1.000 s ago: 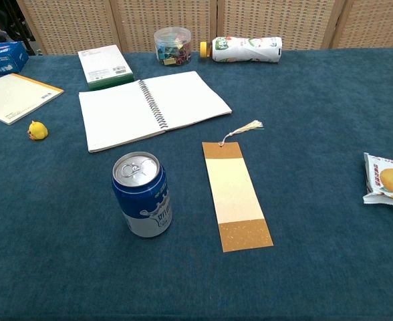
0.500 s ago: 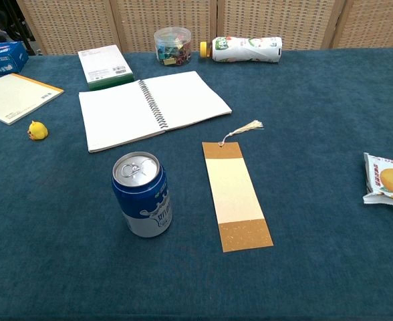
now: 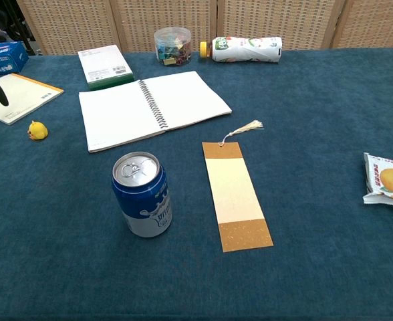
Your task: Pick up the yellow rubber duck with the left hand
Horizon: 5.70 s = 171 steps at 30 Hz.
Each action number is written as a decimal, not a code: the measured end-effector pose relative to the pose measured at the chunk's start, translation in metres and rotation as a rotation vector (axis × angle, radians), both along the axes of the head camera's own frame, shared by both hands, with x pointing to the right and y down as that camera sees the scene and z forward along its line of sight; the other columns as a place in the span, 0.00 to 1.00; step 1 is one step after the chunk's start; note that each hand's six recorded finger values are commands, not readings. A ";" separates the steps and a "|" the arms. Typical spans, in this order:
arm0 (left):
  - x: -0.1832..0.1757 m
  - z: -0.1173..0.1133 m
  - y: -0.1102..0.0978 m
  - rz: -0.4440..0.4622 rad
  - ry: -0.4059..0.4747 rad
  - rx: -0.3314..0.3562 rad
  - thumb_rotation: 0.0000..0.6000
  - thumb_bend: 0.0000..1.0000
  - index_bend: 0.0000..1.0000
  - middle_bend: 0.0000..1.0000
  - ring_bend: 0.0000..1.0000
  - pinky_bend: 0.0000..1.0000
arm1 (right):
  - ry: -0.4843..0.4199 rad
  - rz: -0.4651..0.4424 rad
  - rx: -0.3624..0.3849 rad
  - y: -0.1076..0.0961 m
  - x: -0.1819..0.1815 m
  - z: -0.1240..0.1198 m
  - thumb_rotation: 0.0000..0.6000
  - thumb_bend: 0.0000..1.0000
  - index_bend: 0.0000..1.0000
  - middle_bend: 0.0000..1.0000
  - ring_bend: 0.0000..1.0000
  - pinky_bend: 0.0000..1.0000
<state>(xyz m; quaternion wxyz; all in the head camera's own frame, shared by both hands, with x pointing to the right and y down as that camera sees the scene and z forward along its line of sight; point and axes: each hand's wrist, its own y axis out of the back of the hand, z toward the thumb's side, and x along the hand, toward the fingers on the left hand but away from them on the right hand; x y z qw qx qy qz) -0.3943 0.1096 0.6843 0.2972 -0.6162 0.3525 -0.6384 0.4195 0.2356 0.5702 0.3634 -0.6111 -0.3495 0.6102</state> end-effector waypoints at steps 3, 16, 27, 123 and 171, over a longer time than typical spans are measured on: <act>0.003 0.008 -0.005 0.002 -0.020 0.014 1.00 0.26 0.37 0.00 0.00 0.00 | -0.003 -0.001 0.001 0.000 0.000 0.000 1.00 0.00 0.20 0.00 0.00 0.09; 0.030 0.032 -0.009 -0.005 -0.018 0.018 1.00 0.26 0.41 0.00 0.00 0.00 | -0.013 0.002 0.001 -0.001 0.001 0.000 1.00 0.00 0.20 0.00 0.00 0.09; 0.037 0.032 -0.011 0.003 -0.020 0.031 1.00 0.26 0.43 0.00 0.00 0.00 | -0.014 0.000 0.001 -0.001 0.001 0.000 1.00 0.00 0.20 0.00 0.00 0.09; -0.036 -0.057 0.030 0.053 -0.108 0.026 1.00 0.33 0.62 0.00 0.00 0.00 | 0.017 0.035 0.008 0.000 0.011 -0.001 1.00 0.00 0.20 0.00 0.00 0.09; -0.057 -0.001 0.041 0.019 -0.175 -0.035 1.00 0.30 0.61 0.00 0.00 0.00 | 0.006 0.020 0.013 0.001 0.007 -0.001 1.00 0.00 0.20 0.00 0.00 0.09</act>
